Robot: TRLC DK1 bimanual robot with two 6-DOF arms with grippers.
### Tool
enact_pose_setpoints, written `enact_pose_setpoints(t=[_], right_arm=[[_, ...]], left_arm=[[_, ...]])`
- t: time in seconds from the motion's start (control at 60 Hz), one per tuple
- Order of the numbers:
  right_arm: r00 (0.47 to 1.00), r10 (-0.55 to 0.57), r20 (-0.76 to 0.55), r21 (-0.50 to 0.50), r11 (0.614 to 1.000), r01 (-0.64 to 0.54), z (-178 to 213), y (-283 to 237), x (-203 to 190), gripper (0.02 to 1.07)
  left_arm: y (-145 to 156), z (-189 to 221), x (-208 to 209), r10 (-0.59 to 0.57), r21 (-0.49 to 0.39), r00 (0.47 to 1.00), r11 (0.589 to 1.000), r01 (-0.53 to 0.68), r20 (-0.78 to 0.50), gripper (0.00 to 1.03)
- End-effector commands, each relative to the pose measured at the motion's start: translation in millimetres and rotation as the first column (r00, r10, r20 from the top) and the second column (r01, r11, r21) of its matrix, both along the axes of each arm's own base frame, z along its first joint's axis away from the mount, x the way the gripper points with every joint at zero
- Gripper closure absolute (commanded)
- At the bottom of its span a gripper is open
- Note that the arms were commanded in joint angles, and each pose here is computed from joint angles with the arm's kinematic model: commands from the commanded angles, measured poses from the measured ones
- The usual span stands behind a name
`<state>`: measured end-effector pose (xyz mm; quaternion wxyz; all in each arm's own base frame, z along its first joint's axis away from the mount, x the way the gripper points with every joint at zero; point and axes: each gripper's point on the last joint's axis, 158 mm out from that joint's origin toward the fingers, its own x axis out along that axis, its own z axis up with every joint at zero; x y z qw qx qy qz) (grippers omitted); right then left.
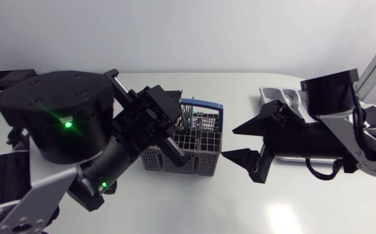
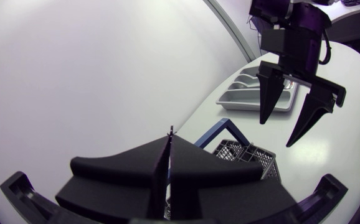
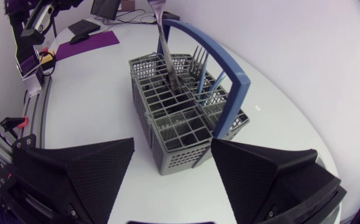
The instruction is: Unload the cutlery basket into the drawer organizer.
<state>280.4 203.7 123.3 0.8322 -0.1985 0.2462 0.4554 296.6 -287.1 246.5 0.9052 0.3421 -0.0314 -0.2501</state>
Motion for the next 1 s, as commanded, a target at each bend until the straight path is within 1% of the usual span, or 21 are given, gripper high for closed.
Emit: enact_pose_setpoints(t=[0.0,0.133,0.383,0.567,0.8,0.983], right_arm=[[0.998,-0.024,-0.056,0.009,1.0,0.025,-11.1,7.9,-3.1,0.18],[0.999,-0.027,-0.043,0.021,0.999,0.028,-5.7,13.4,-3.0,0.18],[0.999,-0.032,-0.033,0.033,0.999,0.033,2.1,16.8,-3.2,0.18],[0.999,-0.039,-0.035,0.021,0.999,0.04,-2.9,26.5,-5.7,0.18],[0.997,-0.07,-0.038,0.011,0.997,0.07,-6.0,30.9,1.2,0.18],[0.997,-0.057,-0.044,0.007,0.998,0.057,-9.6,32.5,-2.5,0.18]], left_arm=[[2.9,5.7,-8.9,-0.005,-0.018,0.999,1.0,0.006,0.034,1.0],[6.3,15.9,-15.7,0.003,-0.033,0.996,0.999,0.0,0.086,1.0],[11.2,26.4,-21.5,0.01,-0.072,0.993,0.997,-0.001,0.119,1.0],[11.0,13.4,-27.9,0.017,-0.063,0.991,0.998,-0.009,0.129,1.0],[11.8,2.3,-31.8,0.042,-0.071,0.992,0.997,-0.033,0.12,1.0],[4.3,-1.4,-41.0,-0.001,-0.036,0.99,0.999,0.006,0.142,1.0]])
